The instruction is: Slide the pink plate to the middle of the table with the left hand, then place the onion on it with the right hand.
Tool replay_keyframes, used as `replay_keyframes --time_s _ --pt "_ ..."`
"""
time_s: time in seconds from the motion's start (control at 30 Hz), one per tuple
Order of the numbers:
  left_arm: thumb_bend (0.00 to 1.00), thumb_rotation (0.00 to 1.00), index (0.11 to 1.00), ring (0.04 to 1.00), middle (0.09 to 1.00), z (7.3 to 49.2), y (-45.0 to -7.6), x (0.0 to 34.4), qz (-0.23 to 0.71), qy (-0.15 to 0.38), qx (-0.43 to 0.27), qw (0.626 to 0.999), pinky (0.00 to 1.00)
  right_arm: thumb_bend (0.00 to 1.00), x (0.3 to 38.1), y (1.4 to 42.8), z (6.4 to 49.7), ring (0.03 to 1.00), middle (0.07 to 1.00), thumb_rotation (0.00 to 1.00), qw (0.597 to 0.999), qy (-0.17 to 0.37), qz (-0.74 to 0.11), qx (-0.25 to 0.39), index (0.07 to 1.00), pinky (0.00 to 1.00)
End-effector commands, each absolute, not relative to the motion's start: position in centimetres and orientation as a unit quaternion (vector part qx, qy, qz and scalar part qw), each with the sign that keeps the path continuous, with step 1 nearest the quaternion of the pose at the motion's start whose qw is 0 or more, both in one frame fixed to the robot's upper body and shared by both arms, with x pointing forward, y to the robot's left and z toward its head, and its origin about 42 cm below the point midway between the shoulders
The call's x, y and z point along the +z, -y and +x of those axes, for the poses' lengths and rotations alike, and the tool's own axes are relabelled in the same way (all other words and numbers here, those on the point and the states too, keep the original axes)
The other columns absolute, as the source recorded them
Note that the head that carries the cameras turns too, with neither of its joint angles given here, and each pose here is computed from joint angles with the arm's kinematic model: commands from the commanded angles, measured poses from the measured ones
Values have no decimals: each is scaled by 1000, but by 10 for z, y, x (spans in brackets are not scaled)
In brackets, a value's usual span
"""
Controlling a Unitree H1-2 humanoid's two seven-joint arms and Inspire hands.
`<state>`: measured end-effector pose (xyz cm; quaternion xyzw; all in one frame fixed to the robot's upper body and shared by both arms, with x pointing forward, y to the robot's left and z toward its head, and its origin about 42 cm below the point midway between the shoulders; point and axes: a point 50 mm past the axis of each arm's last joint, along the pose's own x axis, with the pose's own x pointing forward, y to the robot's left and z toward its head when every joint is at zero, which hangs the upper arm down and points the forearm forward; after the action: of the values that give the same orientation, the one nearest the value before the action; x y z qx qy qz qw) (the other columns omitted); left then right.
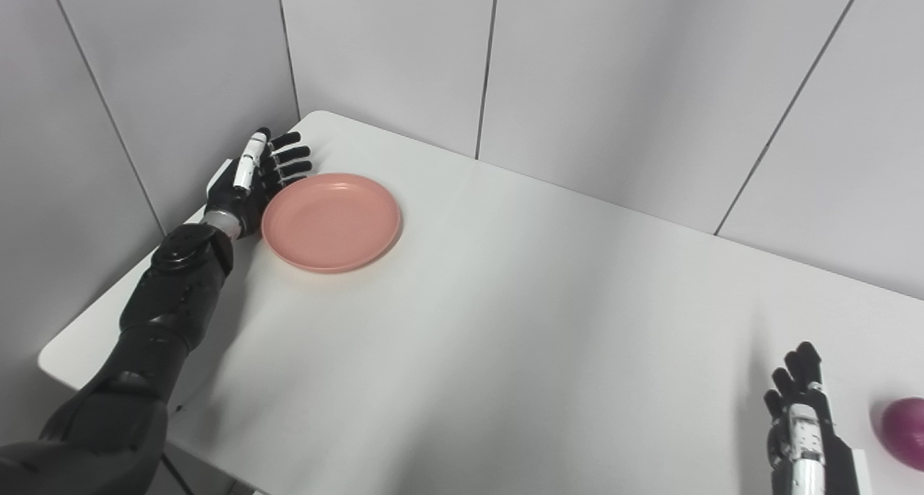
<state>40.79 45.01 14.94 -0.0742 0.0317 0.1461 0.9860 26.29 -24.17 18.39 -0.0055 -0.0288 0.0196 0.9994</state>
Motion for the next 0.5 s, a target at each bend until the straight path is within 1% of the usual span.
replay_keyframes --time_s 0.0,0.47 --pt "287 1000 771 779 781 418 -461 178 -61 0 138 989 758 0 196 241 264 1000 1000 1000 998 59 -5 22 1000 1000" --pt "290 1000 767 769 773 415 -455 171 -76 -14 112 991 745 0 195 241 264 1000 1000 1000 998 57 -6 22 1000 1000"
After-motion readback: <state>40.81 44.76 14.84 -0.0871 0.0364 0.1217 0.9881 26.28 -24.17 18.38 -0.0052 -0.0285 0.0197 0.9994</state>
